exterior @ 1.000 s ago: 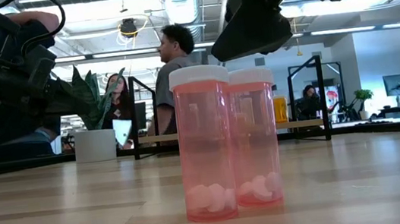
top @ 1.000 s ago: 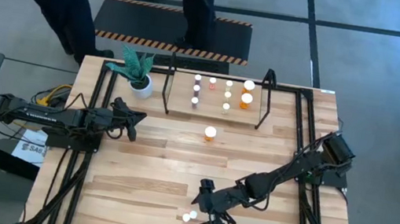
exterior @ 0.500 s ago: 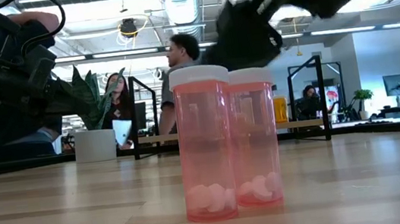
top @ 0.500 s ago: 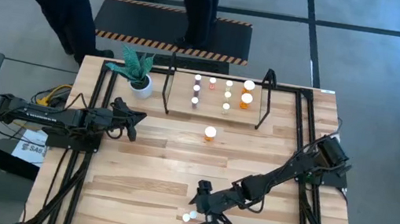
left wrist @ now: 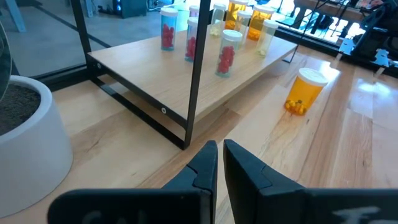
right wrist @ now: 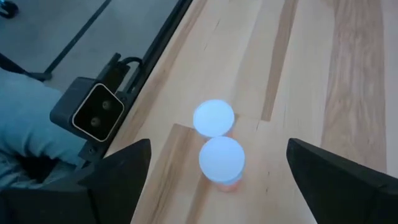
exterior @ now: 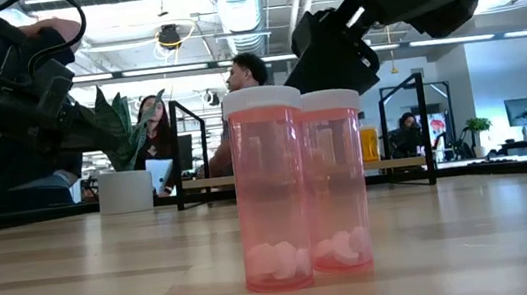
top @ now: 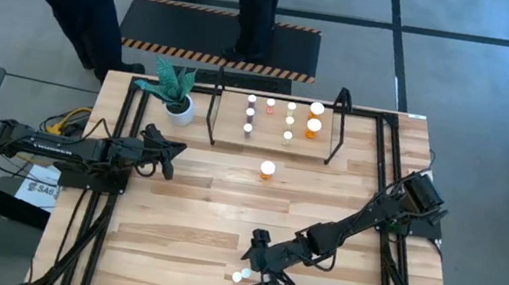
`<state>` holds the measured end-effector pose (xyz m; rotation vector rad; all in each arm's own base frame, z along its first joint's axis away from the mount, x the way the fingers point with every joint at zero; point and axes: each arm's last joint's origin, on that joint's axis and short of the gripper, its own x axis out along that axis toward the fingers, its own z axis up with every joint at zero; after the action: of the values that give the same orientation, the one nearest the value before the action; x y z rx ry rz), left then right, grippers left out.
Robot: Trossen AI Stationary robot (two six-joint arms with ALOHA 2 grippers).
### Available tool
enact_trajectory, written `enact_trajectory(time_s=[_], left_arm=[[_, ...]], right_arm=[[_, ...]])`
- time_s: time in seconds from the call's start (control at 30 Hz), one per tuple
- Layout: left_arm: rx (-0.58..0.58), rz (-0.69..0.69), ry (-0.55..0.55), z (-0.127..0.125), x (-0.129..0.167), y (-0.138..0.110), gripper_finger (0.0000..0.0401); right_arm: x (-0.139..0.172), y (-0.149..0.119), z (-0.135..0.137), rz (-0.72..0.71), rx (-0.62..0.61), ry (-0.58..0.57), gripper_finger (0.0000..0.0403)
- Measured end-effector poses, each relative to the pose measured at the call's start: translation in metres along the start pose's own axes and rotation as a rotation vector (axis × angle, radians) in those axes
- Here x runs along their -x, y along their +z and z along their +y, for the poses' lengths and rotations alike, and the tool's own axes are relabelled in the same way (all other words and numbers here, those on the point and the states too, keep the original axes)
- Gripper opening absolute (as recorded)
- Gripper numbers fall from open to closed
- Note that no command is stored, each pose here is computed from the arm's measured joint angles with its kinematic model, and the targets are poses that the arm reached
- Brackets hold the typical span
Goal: Pick and place medicine bottles onto shelf by color
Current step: Put the red pill bottle on the shelf
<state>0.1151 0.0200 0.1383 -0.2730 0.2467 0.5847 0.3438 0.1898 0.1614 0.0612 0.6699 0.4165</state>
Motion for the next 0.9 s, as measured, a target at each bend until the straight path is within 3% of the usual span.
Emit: enact_trajectory(time_s=[0.3, 0.57, 0.9], left_arm=[[0.0, 0.0, 0.0, 0.0, 0.0, 0.0, 0.0013], [0.0, 0.0, 0.0, 0.0, 0.0, 0.0, 0.0013], [0.0, 0.0, 0.0, 0.0, 0.0, 0.0, 0.0013]], right_arm=[[-0.012, -0.013, -0.001, 0.04, -0.006, -0.012, 0.0397], [-0.017, -0.011, -0.015, 0.028, -0.055, 0.034, 0.0394], [-0.017, -0.011, -0.011, 0.031, -0.073, 0.05, 0.038]])
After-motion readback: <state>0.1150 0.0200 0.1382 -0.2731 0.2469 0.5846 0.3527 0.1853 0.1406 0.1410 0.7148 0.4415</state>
